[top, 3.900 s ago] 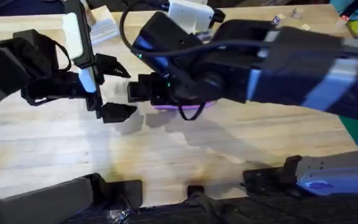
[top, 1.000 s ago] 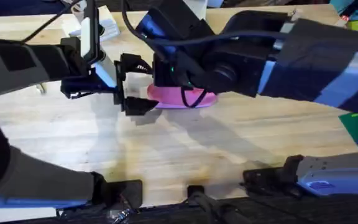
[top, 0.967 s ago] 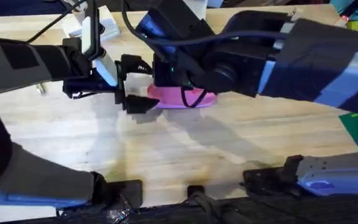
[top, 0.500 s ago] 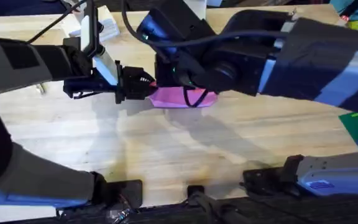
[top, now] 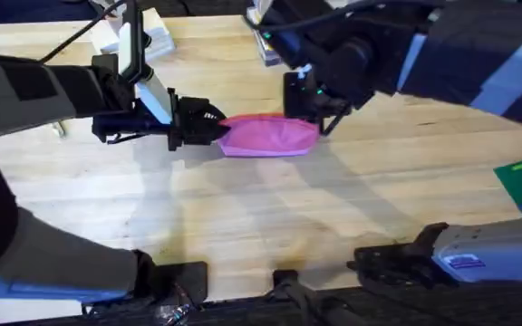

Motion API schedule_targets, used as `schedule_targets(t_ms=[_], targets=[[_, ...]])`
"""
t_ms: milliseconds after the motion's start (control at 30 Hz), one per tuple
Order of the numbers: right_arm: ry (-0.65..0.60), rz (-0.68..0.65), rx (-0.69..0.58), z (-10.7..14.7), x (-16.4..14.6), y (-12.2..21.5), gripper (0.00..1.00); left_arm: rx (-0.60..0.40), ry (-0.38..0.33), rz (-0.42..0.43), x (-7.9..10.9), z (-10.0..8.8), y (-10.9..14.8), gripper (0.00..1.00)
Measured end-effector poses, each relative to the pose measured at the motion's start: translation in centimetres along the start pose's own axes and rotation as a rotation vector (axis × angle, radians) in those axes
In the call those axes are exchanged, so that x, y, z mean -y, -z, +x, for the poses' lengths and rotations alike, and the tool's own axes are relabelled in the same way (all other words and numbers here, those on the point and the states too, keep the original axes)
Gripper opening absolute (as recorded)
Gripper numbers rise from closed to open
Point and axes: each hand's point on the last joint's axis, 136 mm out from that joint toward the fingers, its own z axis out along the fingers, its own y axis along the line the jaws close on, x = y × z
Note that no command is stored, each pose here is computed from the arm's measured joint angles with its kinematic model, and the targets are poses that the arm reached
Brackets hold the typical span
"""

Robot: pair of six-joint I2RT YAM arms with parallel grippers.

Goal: Unzip the bag, pick up the pens from the table one at a time and place them inside, then zip the bag closed.

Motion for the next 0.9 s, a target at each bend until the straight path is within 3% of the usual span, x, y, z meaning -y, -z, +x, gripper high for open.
schedule_targets(t_ms=[300,633,900], targets=[[-0.149,0.111,-0.107,-0.8,6.5,-1.6,0.031,0.004,-0.004,0.012,0.2,-0.2,-0.3,0.043],[-0.203,0.119,-0.159,-0.6,8.0,-2.3,0.032,0.007,-0.006,0.018,0.3,-0.3,-0.5,0.042],[-0.188,0.193,-0.240,3.1,9.7,-5.1,0.031,0.003,-0.005,0.016,0.3,-0.2,-0.4,0.042]])
